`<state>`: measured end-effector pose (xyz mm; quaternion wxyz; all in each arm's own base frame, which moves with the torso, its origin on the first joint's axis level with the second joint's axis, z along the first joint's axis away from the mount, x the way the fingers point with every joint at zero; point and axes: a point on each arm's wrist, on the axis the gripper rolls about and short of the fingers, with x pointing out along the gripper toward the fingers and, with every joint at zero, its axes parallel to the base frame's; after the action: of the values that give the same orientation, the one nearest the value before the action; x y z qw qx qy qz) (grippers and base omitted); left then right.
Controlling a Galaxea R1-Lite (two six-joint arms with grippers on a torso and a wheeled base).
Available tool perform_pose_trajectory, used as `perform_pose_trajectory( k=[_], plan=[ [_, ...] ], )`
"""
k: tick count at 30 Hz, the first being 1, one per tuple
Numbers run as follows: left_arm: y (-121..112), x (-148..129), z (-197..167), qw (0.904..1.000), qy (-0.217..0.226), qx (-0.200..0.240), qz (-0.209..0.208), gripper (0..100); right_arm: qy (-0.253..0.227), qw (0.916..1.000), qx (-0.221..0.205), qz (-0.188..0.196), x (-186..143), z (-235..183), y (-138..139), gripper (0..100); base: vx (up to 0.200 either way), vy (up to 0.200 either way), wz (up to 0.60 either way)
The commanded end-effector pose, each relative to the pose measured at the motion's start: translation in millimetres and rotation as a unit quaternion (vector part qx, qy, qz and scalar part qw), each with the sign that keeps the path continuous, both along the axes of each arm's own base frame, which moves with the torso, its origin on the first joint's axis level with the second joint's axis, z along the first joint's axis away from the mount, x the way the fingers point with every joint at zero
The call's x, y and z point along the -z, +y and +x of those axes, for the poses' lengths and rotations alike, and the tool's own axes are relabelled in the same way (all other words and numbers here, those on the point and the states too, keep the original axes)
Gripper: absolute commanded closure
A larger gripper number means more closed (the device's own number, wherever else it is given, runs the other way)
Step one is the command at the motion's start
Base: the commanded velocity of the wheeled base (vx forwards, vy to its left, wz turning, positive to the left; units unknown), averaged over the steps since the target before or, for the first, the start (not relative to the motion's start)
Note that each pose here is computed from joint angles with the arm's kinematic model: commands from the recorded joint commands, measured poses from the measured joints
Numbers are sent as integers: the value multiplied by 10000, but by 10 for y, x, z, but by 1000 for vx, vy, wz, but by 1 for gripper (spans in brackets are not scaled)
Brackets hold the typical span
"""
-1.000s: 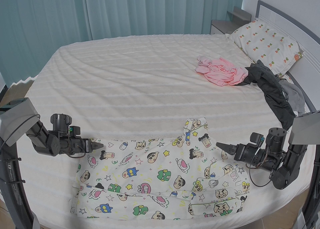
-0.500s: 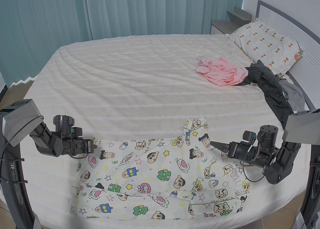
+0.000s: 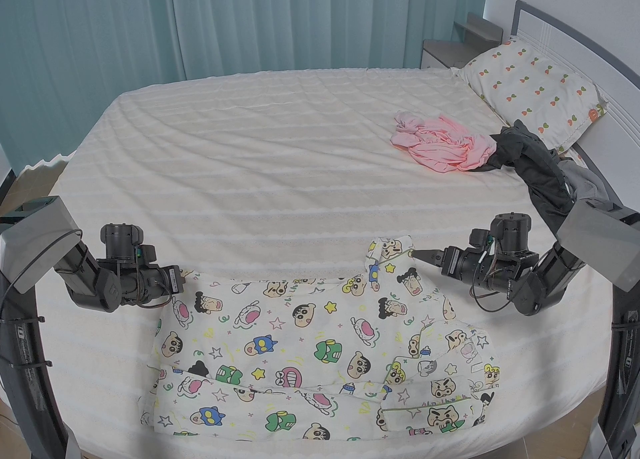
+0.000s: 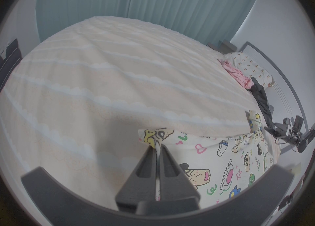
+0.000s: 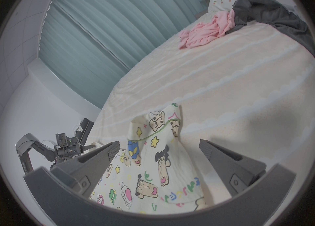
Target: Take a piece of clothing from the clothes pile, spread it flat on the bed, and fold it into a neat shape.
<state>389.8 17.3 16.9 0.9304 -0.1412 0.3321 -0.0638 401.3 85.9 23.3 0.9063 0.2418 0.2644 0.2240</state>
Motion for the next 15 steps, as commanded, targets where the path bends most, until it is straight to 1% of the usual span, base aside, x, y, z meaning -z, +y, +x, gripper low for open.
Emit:
perform_pose_trajectory(
  k=[1,4,7,9,15],
  plan=[
    [17,-91,-10,9998,-148,-147,-34,100,205,9998,-30,-45,127,211,55,0,0,0,0],
    [16,-120,-11,9996,-184,-219,27,100,350,9993,-67,-118,106,300,87,0,0,0,0],
    [17,-141,-16,9995,-204,-248,41,100,320,9991,-140,-233,82,382,124,0,0,0,0],
    [16,-134,-29,9995,-181,-248,40,100,277,9992,-164,-245,83,414,144,0,0,0,0],
    [8,-126,-69,9996,-128,-246,42,100,328,9984,-382,-269,151,400,342,0,0,0,0]
  ],
)
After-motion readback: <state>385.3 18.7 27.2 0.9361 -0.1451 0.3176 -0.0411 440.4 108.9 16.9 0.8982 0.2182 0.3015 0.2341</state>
